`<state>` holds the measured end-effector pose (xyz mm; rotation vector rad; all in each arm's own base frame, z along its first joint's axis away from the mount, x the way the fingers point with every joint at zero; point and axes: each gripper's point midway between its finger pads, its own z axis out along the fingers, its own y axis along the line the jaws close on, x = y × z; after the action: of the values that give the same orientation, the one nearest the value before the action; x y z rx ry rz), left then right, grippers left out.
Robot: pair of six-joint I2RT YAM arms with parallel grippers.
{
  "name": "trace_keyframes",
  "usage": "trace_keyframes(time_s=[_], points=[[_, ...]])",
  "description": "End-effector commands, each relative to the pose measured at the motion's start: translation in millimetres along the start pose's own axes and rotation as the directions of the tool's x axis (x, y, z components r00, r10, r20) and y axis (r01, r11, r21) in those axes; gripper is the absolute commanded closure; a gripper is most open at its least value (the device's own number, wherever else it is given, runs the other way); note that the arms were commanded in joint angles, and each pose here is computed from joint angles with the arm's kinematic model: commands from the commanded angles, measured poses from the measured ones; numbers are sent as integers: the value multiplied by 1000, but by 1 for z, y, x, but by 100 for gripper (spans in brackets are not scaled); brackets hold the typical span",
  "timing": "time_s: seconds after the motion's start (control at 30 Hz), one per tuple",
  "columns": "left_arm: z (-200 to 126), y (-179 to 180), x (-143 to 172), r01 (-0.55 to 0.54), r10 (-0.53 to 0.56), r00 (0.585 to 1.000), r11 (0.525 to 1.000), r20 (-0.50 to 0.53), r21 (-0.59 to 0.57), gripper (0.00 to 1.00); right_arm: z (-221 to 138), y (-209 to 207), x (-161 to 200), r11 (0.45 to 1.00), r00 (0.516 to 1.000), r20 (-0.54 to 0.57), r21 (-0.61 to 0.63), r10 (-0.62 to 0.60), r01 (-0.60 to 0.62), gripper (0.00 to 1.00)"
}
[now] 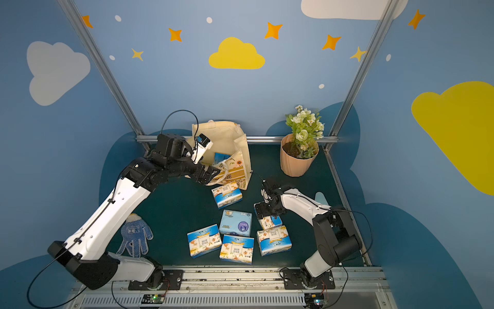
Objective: Put tissues into the canvas bag
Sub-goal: Pick up the pack of facial tissues from the center of the board.
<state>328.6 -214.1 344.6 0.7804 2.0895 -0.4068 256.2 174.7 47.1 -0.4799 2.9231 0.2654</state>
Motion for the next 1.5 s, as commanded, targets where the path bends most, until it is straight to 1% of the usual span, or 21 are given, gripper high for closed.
trace_keyframes(time_s=[0.0, 0.13, 0.3, 0.5, 0.67, 0.83, 0.97, 1.03, 1.07, 1.17, 1.27, 1.37, 1.47], points=[[-9, -3, -5, -2, 2, 999, 1000, 35, 3, 0, 4, -3, -4, 1000, 1000, 9, 27, 5, -5, 5], [-9, -3, 1, 1, -1, 1000, 1000, 26, 4, 0, 6, -5, -6, 999, 1000, -2, 42, 16, -16, 5], [-11, -3, 7, -5, 5, 1000, 1000, 17, -2, 0, 11, -3, -6, 999, 1000, -13, 31, 26, -26, 8], [-11, -3, 9, 6, -6, 1000, 1000, 21, -8, 0, 8, -8, -9, 997, 999, 5, 66, 45, -45, 9], [-10, -3, 11, 14, -14, 1000, 1000, 20, -5, 0, 8, -8, -10, 997, 999, 7, 63, 48, -49, 13], [-13, -3, 12, 6, -5, 1000, 1000, 20, -9, 0, 8, -8, -10, 997, 999, 6, 63, 51, -51, 28], [-12, -3, 16, 11, -11, 1000, 1000, 13, -9, 0, 5, -8, -12, 996, 998, 11, 70, 55, -56, 30], [-11, -4, 20, 13, -13, 1000, 1000, 4, -7, 0, 1, -8, -14, 996, 998, 26, 67, 56, -58, 30], [-11, 1, 23, 12, -13, 1000, 999, -3, -37, 0, -2, -7, -15, 996, 998, 31, 66, 56, -58, 30], [-14, 3, 30, 8, -9, 1000, 999, -18, -53, 0, -17, -3, -20, 997, 997, 65, 49, 52, -55, 31], [-16, 5, 43, 30, -33, 999, 998, -41, -62, 0, -34, 0, -27, 998, 993, 106, 35, 47, -51, 35], [-19, 7, 57, 53, -56, 997, 997, -58, -52, 0, -52, 2, -32, 998, 989, 141, 22, 49, -52, 33], [-24, 5, 70, 28, -33, 995, 999, -97, -44, 0, -70, 5, -37, 999, 985, 168, 11, 47, -50, 33]])
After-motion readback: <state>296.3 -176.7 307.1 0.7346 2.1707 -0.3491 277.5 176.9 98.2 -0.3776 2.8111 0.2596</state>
